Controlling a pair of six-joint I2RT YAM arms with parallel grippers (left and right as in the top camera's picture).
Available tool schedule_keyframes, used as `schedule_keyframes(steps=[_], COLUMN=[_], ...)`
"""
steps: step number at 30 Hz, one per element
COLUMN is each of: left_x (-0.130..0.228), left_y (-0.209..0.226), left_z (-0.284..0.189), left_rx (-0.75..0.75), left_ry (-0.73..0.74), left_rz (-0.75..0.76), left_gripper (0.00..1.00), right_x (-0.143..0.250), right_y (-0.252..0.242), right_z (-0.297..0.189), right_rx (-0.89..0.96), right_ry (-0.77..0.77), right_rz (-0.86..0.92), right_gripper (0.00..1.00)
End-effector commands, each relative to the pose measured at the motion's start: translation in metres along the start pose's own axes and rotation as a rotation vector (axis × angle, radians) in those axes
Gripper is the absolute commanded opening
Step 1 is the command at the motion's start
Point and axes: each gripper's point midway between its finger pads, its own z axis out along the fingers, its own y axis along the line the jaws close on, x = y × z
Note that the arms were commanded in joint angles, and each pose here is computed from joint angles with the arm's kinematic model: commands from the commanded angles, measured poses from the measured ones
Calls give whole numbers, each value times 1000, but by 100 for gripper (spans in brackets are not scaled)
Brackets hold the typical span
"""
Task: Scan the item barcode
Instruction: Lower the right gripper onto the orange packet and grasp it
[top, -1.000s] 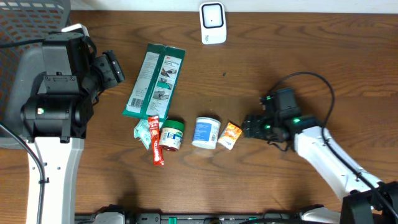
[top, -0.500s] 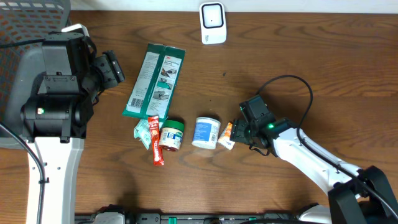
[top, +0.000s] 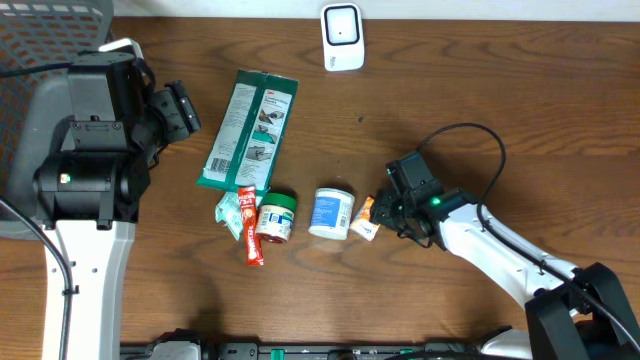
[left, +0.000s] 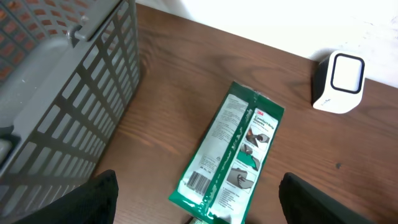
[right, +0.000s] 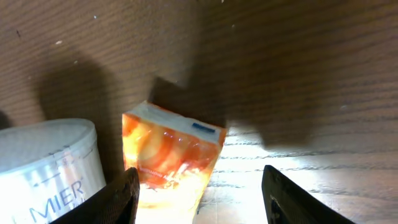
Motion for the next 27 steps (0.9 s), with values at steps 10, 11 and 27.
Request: schedule_keyframes(steps=[10,11,27], left_x=[-7,-7,-7], left_y=[2,2,2], left_z=[-6,-6,-6], left_rx=[-5,-5,-5], left_ry=[-25,-25,-25], left_rz=[8,8,8], left_gripper=[80,80,81], right_x=[-18,-18,-15], right_y=[-17,-17,-13], right_z=[-5,-5,-5], right_rx=[-92,-91,-116], right_ry=[53,53,69], right_rz=[-89,-90,-126], right_gripper=[66,66,69])
